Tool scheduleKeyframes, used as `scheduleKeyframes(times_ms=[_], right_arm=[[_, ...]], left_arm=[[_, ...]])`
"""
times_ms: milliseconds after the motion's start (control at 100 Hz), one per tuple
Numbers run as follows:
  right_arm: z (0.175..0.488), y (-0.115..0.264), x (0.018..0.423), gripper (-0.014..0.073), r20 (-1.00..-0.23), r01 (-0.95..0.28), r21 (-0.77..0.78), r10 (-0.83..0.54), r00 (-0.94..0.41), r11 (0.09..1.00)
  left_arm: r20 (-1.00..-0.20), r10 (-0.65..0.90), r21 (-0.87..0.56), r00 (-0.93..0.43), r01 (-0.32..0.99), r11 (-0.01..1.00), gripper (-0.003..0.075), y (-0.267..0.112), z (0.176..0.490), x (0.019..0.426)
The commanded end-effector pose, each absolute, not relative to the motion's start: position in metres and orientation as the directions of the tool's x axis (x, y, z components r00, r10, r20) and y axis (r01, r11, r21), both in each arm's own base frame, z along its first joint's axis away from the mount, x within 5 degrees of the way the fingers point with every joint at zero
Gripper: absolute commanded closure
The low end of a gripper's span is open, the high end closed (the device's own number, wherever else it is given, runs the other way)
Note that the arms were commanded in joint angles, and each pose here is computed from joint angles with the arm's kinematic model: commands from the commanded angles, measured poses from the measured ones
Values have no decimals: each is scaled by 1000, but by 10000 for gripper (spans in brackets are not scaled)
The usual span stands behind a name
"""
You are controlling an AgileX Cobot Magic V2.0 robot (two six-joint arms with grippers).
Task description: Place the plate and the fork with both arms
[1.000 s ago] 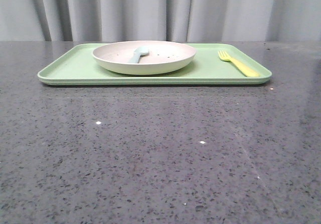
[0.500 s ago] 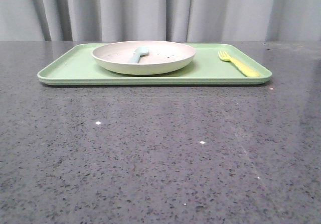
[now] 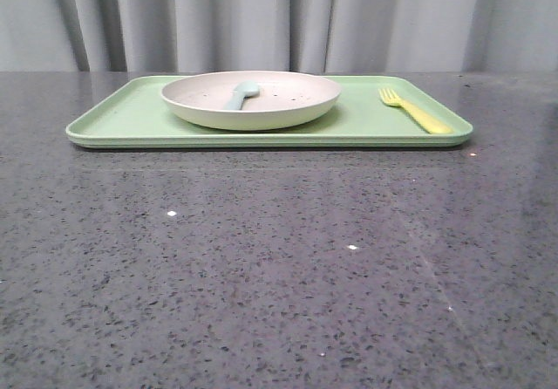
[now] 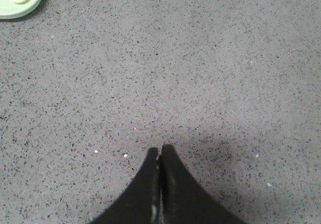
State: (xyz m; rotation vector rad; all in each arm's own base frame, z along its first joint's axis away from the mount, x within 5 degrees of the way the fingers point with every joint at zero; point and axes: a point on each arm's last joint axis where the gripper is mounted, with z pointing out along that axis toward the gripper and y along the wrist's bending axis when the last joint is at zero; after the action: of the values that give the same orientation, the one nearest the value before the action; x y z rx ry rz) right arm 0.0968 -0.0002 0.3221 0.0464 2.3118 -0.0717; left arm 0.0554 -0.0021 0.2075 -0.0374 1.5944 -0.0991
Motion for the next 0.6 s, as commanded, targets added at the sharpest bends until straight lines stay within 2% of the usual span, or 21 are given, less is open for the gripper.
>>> scheduleKeyframes(times_ms=[0,590], right_arm=[[333,-2,100,715,-783,55,-57,-10,-621,997],[333,-2,100,715,-783,55,-57,-10,-621,997]], left_arm=[[-988,-92,-86,124,55,995,741,-2,224,51],[-986,-65,-56,154,57,997,741,-3,215,53]])
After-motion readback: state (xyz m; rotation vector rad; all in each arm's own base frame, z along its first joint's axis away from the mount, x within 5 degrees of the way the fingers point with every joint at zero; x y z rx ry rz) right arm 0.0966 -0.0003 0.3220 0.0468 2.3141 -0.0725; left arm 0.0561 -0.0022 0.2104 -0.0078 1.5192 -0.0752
